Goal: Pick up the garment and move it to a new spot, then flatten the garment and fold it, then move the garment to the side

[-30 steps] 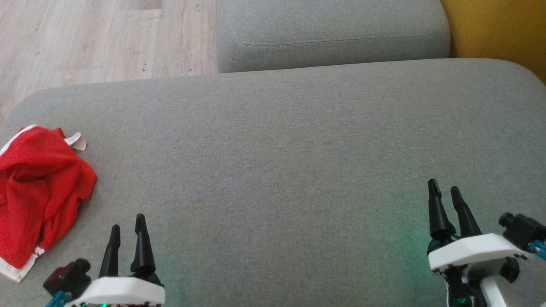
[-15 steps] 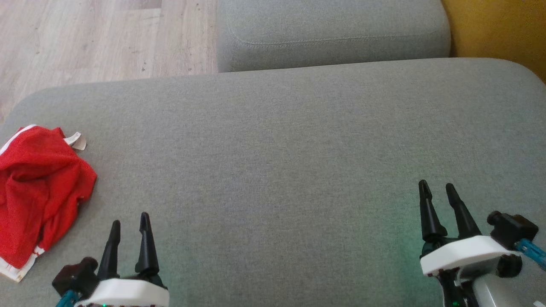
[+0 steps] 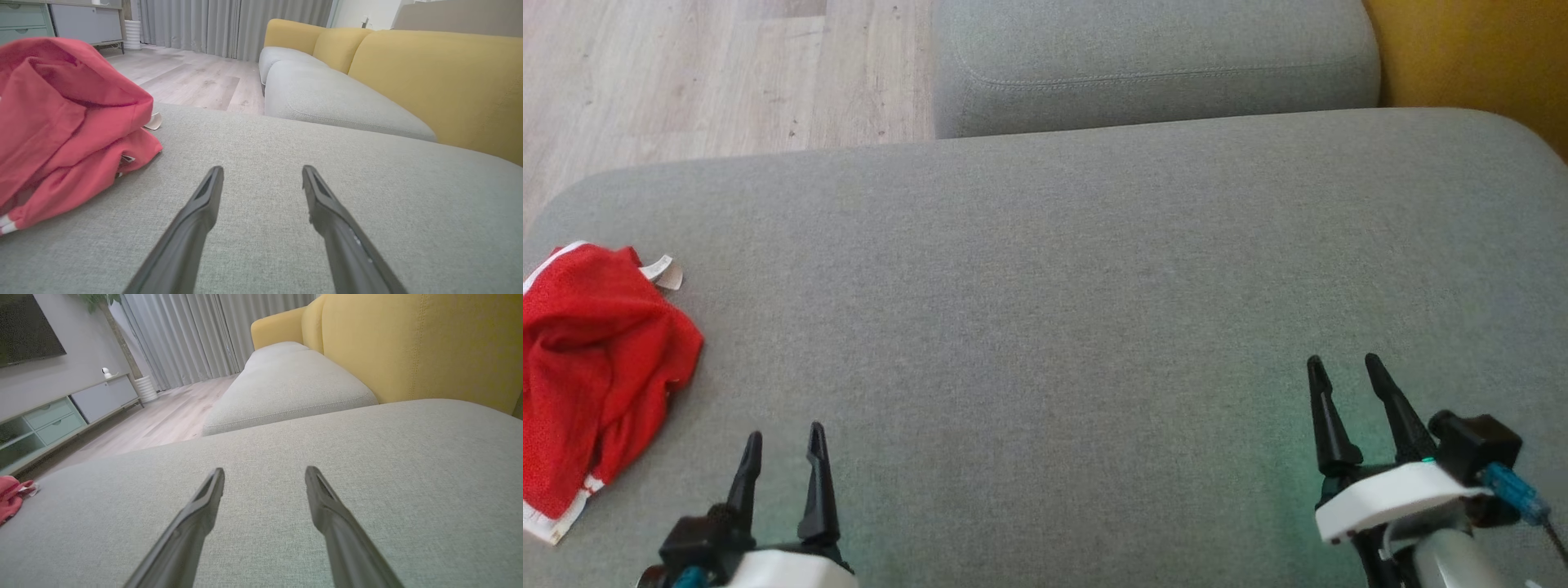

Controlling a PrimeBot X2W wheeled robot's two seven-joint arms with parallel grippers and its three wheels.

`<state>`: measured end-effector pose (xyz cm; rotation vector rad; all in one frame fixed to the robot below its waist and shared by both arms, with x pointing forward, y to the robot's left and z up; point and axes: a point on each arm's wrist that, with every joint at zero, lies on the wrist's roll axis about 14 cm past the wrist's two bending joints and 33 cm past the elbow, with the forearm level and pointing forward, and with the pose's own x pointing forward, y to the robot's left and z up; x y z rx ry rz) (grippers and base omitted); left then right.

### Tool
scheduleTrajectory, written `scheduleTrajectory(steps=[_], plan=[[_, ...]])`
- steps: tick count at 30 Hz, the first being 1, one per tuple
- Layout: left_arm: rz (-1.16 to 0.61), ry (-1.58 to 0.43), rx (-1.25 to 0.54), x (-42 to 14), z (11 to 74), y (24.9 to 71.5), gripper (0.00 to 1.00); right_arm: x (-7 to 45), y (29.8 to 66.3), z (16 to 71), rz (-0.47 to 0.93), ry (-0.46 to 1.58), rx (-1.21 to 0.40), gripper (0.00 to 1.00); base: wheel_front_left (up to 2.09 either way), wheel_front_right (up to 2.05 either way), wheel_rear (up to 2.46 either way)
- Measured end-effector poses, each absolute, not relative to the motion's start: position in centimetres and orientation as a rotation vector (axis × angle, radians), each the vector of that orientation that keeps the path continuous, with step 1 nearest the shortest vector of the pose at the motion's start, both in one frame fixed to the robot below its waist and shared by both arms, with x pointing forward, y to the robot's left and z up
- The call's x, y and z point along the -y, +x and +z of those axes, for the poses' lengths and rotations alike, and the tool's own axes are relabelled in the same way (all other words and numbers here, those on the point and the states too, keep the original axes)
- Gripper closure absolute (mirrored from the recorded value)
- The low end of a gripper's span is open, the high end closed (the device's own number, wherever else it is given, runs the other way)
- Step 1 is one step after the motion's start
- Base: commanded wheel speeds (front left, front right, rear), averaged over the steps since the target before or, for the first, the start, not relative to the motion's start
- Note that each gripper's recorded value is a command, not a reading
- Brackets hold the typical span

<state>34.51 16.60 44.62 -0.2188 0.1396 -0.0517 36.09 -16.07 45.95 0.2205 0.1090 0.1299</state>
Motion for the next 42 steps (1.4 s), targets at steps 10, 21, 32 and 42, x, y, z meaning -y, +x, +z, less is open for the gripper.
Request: scheduleTrajectory(steps=[10,21,32,42], plan=[[-0.035,-0.116,-0.175,-17.0,43.1,34.0,0.00,16.3,35.5,44.3,0.139,0.098,-0.149,0.00,0.00,0.00,0.00],[-0.020,-0.093,-0.157,-17.2,43.4,34.0,0.00,16.1,35.9,44.4,0.140,0.056,-0.134,0.00,0.00,0.00,0.00],[-0.005,-0.112,-0.111,-17.5,44.8,34.2,0.00,15.4,36.4,45.2,0.155,0.071,-0.108,0.00,0.00,0.00,0.00],[0.123,-0.126,-0.109,-21.1,44.6,31.8,0.00,8.3,36.9,44.8,0.366,0.095,-0.135,0.00,0.00,0.00,0.00]])
